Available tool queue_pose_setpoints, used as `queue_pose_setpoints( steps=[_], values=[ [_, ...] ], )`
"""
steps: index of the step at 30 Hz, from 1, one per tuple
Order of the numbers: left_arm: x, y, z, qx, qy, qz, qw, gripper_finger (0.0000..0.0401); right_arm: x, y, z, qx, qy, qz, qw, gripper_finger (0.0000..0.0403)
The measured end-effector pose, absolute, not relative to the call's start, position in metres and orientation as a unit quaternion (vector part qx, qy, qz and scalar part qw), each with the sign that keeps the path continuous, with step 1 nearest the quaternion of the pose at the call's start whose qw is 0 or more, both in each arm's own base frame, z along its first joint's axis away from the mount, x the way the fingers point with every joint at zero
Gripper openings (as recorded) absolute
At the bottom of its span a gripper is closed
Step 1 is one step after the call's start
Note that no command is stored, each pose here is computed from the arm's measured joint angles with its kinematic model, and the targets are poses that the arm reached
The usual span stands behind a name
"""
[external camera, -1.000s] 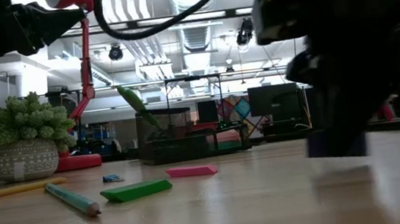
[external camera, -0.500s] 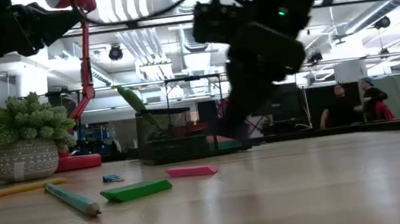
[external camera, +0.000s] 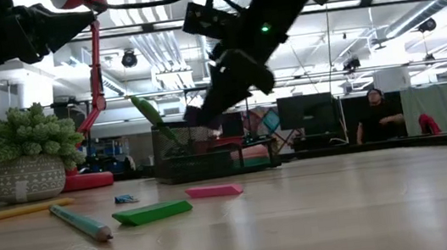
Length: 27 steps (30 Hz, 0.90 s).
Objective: Pick and place office supplies into organizer
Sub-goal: Put the blue eraser into the black desk organizer
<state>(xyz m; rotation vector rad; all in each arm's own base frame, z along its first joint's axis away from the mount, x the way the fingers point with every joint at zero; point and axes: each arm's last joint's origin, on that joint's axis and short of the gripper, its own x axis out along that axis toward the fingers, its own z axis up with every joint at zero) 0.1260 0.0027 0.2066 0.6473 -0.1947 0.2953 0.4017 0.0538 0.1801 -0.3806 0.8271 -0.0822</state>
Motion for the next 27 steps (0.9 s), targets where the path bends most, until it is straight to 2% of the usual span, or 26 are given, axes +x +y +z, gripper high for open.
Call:
queue_pose_setpoints(
  steps=[11,17,27],
  values=[
    [0.126,0.003,0.207,0.315,-0.095,0.144,0.933,0.0096,0.411,0.002,0.184,-0.299,0.397,-0.018,0.868,0.0018],
    [0.126,0.003,0.206,0.316,-0.095,0.144,0.933,0.0096,0.419,-0.014,0.166,-0.319,0.397,0.017,0.86,0.0018],
    [0.126,0.003,0.206,0.316,-0.094,0.144,0.933,0.0096,0.434,-0.025,0.157,-0.326,0.401,-0.015,0.856,0.0018]
  ],
)
